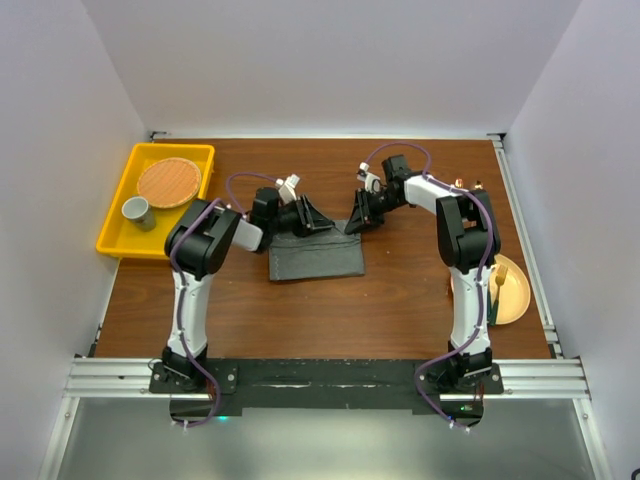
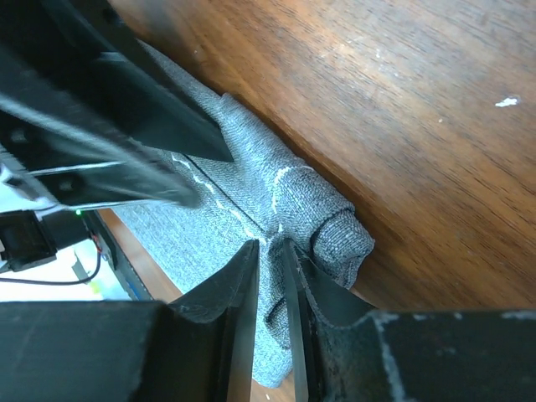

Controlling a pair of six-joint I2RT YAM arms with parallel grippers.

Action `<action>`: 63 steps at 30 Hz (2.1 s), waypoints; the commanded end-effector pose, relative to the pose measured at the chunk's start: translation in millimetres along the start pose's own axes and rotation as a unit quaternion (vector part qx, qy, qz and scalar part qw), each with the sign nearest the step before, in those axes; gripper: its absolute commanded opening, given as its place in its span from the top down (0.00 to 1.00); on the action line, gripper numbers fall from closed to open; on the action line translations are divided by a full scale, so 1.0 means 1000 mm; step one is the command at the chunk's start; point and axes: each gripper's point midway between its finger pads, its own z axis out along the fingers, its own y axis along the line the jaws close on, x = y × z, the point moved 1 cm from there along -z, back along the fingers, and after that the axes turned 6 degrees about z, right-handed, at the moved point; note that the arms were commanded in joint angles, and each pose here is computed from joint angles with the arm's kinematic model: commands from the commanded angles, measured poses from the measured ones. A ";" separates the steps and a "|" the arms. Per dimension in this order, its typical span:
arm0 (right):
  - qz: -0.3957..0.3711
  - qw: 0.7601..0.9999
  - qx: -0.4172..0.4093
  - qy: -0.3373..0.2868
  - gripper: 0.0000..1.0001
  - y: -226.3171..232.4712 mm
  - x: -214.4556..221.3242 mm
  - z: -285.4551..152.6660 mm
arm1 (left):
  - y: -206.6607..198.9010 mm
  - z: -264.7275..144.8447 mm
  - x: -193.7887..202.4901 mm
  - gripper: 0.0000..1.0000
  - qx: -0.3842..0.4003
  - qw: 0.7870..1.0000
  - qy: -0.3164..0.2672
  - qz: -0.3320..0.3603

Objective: Fold the napkin into a case and place the utensils inside
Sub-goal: Smooth out the 2/3-rectangle-folded napkin at the center of the board.

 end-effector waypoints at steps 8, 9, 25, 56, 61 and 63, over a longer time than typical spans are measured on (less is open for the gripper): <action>0.015 0.992 0.127 0.015 0.78 -0.067 0.023 0.012 | -0.023 -0.053 -0.009 0.48 0.011 1.000 -0.021 0.003; 0.016 0.991 0.131 0.017 0.78 -0.069 0.024 0.012 | -0.012 -0.057 -0.005 0.48 -0.003 1.000 -0.023 -0.010; 0.003 0.986 0.163 0.032 0.80 -0.086 0.028 0.013 | 0.036 -0.130 -0.020 0.46 -0.018 0.997 -0.053 -0.062; -0.035 0.988 0.146 0.036 0.78 -0.077 0.033 0.004 | -0.053 -0.080 -0.053 0.00 0.008 0.996 -0.060 0.066; -0.033 0.988 0.143 0.037 0.81 -0.077 0.035 0.005 | -0.061 -0.042 -0.050 0.47 0.023 0.998 -0.056 0.030; -0.032 0.989 0.141 0.038 0.83 -0.077 0.037 0.006 | -0.062 -0.026 -0.046 0.71 0.019 0.998 -0.045 0.025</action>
